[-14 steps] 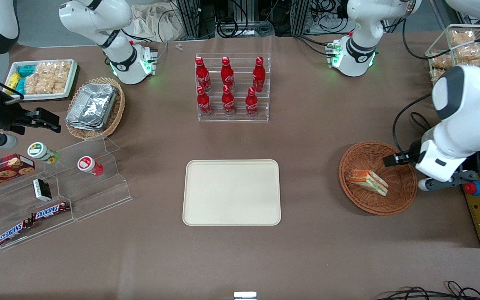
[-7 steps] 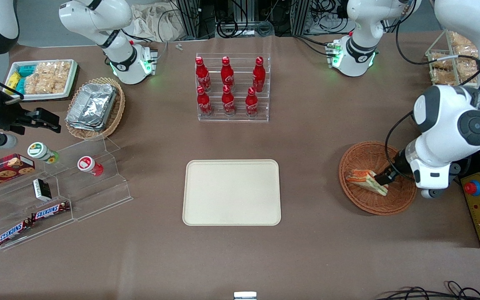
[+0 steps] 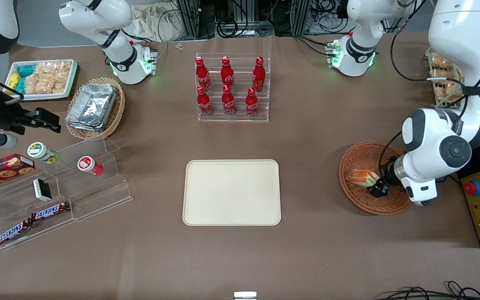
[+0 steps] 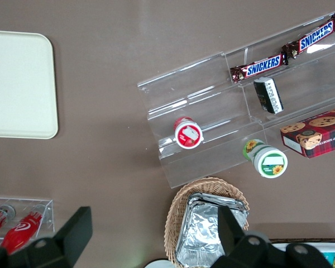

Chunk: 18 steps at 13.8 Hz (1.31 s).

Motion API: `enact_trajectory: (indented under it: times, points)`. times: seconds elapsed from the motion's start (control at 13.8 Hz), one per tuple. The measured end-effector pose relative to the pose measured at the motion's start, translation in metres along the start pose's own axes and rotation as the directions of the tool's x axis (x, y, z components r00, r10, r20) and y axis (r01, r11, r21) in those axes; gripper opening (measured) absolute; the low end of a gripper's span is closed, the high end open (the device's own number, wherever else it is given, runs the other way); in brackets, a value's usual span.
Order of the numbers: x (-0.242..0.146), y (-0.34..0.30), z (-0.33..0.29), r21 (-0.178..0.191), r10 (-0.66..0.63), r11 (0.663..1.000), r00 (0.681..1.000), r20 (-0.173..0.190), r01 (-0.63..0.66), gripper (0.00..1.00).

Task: Place sandwich from basket to tray
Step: 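Close the left gripper on the sandwich wedge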

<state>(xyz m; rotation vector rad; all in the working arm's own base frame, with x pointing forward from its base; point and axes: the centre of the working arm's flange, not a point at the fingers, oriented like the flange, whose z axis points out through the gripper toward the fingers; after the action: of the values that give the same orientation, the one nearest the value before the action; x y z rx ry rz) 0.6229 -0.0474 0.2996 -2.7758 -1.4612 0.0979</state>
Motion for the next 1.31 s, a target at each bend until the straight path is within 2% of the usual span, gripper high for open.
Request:
enact_trajectory:
  times: [0.22, 0.51, 0.73, 0.87, 1.02, 1.31]
  points:
    - [-0.002, -0.005, 0.019, -0.004, -0.029, 1.000, 1.000, -0.011, 0.029, 0.95]
    - [-0.005, -0.010, 0.039, 0.018, -0.039, 0.999, 0.999, 0.002, 0.039, 0.95]
    - [-0.005, -0.011, 0.048, 0.022, -0.052, 0.998, 0.999, 0.007, 0.052, 0.91]
    - [-0.005, -0.011, 0.049, 0.023, -0.070, 0.997, 0.998, 0.003, 0.070, 0.76]
    - [-0.005, -0.011, 0.048, 0.027, -0.074, 0.997, 0.997, 0.001, 0.074, 0.52]
    - [0.000, -0.008, 0.008, 0.081, -0.082, 0.993, 0.997, 0.008, 0.081, 0.19]
